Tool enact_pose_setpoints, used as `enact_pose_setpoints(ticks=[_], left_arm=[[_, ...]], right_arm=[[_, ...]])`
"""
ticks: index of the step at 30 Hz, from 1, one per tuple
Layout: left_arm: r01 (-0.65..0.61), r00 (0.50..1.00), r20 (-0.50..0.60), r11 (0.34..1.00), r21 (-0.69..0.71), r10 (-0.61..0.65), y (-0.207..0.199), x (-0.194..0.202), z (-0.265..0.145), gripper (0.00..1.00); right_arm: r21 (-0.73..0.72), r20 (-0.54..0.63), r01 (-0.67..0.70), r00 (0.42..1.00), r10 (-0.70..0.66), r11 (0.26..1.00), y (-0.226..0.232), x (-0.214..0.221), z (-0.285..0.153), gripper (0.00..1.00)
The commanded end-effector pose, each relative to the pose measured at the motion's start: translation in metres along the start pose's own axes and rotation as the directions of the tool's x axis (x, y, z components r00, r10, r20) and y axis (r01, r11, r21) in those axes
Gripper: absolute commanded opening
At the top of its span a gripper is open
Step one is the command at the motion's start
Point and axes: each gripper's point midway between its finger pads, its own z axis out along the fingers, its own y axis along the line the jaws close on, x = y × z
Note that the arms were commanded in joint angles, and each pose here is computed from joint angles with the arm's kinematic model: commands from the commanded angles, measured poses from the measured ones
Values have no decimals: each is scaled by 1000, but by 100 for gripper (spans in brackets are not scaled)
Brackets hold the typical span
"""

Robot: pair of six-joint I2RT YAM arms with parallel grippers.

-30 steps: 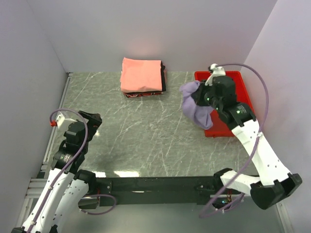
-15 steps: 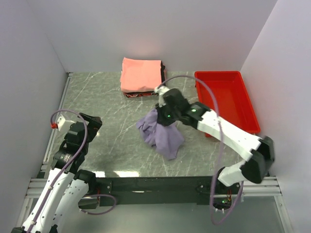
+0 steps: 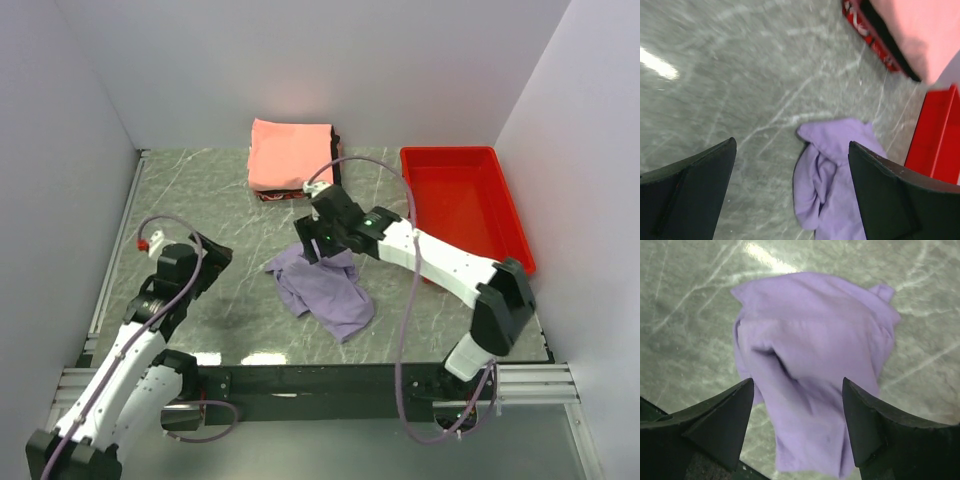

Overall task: Fold and stack the t-shirts
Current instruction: Move the tshirt to the center of the board, then flatten the tshirt out

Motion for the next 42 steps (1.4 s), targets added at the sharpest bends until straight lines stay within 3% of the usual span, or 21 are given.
enact_pose_setpoints(ticks=[1, 6, 11, 15, 25, 42], left_arm=[[-58, 992, -101, 986, 154, 74, -30, 20, 9, 99], [-88, 958, -255, 979, 185, 134, -25, 60, 22, 99], [-89, 964, -235, 986, 142, 121, -20, 60, 42, 95], [-61, 958, -271, 989, 135, 96, -28, 67, 57, 89], [-54, 913, -401, 995, 82, 83, -40, 107, 100, 82], [-63, 847, -524, 995, 74, 92, -31, 151, 122, 37]], right_arm=[[15, 100, -40, 994, 38, 999, -8, -4, -31, 78], [38, 66, -116, 991, 113, 993, -25, 48, -48, 78], [-116, 27, -111, 993, 115, 987, -6, 88, -64, 79], [-120, -15, -105, 994, 104, 987, -6, 122, -62, 80], [-128, 25, -119, 992, 123, 985, -9, 135, -70, 83], [-116, -7, -104, 995, 104, 988, -12, 157, -69, 85]])
